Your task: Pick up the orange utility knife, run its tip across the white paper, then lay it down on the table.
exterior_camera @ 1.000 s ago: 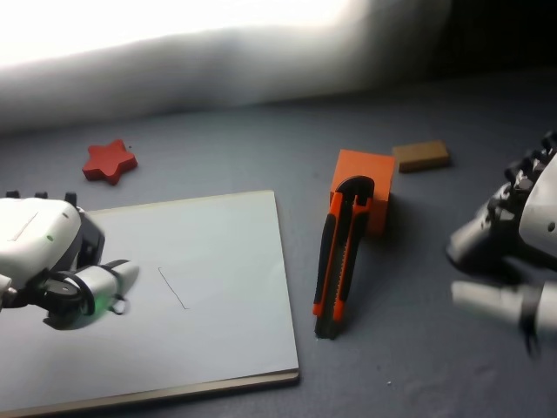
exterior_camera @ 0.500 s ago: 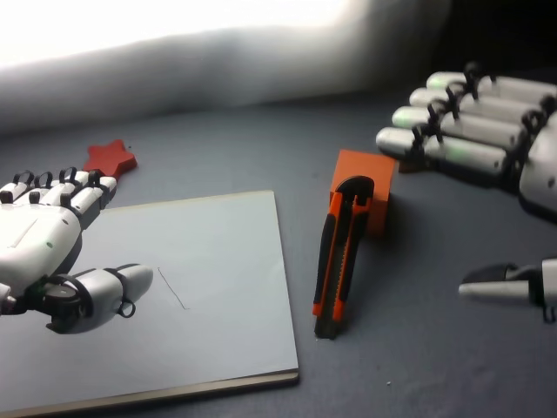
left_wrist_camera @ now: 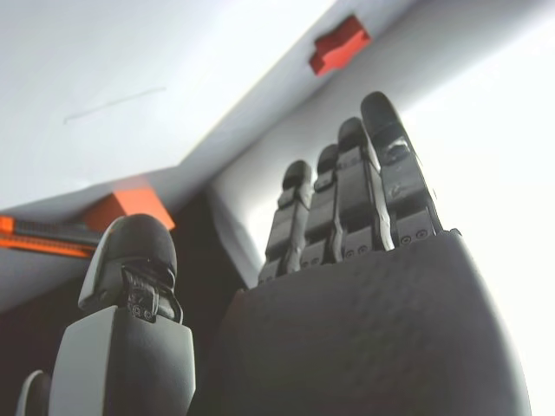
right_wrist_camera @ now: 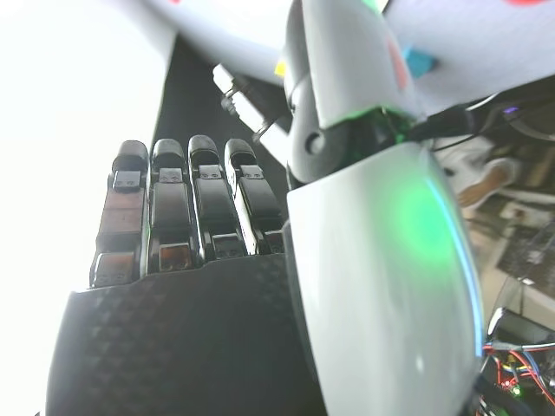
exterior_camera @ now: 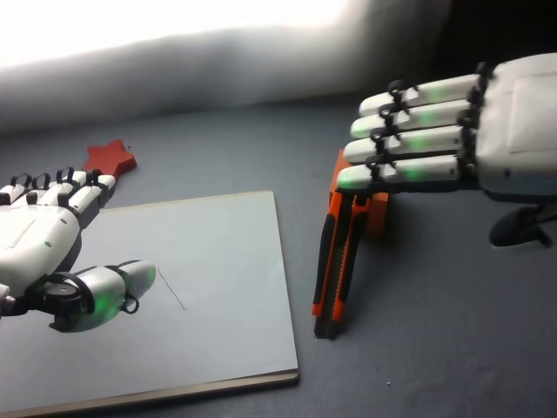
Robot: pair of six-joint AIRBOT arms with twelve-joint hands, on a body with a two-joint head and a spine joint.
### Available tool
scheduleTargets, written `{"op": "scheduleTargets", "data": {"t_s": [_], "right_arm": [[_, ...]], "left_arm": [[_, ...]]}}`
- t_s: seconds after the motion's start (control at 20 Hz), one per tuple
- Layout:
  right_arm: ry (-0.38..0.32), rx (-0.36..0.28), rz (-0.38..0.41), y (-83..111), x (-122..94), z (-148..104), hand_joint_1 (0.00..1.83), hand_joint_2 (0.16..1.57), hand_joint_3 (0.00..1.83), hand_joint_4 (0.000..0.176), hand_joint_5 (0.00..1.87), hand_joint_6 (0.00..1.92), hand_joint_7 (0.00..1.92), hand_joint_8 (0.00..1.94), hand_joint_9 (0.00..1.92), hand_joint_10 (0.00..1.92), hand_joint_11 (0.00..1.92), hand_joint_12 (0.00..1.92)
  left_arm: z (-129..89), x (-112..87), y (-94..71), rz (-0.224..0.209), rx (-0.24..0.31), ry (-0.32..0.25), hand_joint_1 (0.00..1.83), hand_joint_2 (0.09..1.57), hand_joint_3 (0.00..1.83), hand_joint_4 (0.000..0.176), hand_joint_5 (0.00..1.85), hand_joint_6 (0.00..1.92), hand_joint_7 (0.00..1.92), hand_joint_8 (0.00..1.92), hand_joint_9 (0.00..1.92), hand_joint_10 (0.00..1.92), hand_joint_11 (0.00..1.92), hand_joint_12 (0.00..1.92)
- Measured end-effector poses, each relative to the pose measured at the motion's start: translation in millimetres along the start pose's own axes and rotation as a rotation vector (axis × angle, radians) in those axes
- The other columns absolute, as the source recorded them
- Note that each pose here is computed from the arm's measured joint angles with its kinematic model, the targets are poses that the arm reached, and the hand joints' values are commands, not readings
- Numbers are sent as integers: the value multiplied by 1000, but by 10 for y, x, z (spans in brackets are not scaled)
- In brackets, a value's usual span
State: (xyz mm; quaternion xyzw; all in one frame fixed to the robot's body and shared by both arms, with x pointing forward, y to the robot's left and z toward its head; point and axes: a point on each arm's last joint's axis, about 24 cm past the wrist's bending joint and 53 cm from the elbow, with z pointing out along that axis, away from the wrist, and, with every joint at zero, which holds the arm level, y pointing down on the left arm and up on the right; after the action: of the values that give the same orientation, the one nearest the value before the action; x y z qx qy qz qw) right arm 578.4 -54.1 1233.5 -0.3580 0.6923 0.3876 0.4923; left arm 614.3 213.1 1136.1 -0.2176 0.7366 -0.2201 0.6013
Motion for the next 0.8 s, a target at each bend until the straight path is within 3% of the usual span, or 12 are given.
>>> {"op": "scheduleTargets", "data": {"t_s": [0.2, 0.4, 0.55, 0.6, 0.8], "right_arm": [[91, 4, 27, -7, 136, 237, 1143, 1016, 12, 0, 0, 0, 0, 0, 0, 0, 0, 0], [98, 11, 48, 26, 151, 464, 1099, 1023, 15, 0, 0, 0, 0, 0, 0, 0, 0, 0], [136, 7, 15, 60, 317, 626, 1143, 1002, 5, 0, 0, 0, 0, 0, 0, 0, 0, 0], [144, 6, 15, 56, 354, 656, 1141, 1015, 12, 0, 0, 0, 0, 0, 0, 0, 0, 0], [166, 25, -10, -26, 469, 796, 1133, 1017, 13, 0, 0, 0, 0, 0, 0, 0, 0, 0]], "left_arm": [[-18, 107, -75, -25, -3, 23, 219, 1269, 0, 27, 70, 4, 57, 5, 174, 18, 0, 692], [-16, 234, -123, -35, 4, 49, 183, 1281, 3, 23, 57, 0, 1, 0, 110, 1, 0, 601], [32, 228, -99, -33, 1, 42, 196, 1277, 0, 32, 45, 5, 9, 2, 103, 1, 0, 530], [47, 218, -86, -33, -2, 38, 194, 1279, 0, 26, 58, 8, 9, 1, 95, 1, 0, 478], [51, 209, -103, -38, 7, 36, 209, 1279, 0, 27, 65, 3, 25, 3, 121, 6, 0, 601]]}}
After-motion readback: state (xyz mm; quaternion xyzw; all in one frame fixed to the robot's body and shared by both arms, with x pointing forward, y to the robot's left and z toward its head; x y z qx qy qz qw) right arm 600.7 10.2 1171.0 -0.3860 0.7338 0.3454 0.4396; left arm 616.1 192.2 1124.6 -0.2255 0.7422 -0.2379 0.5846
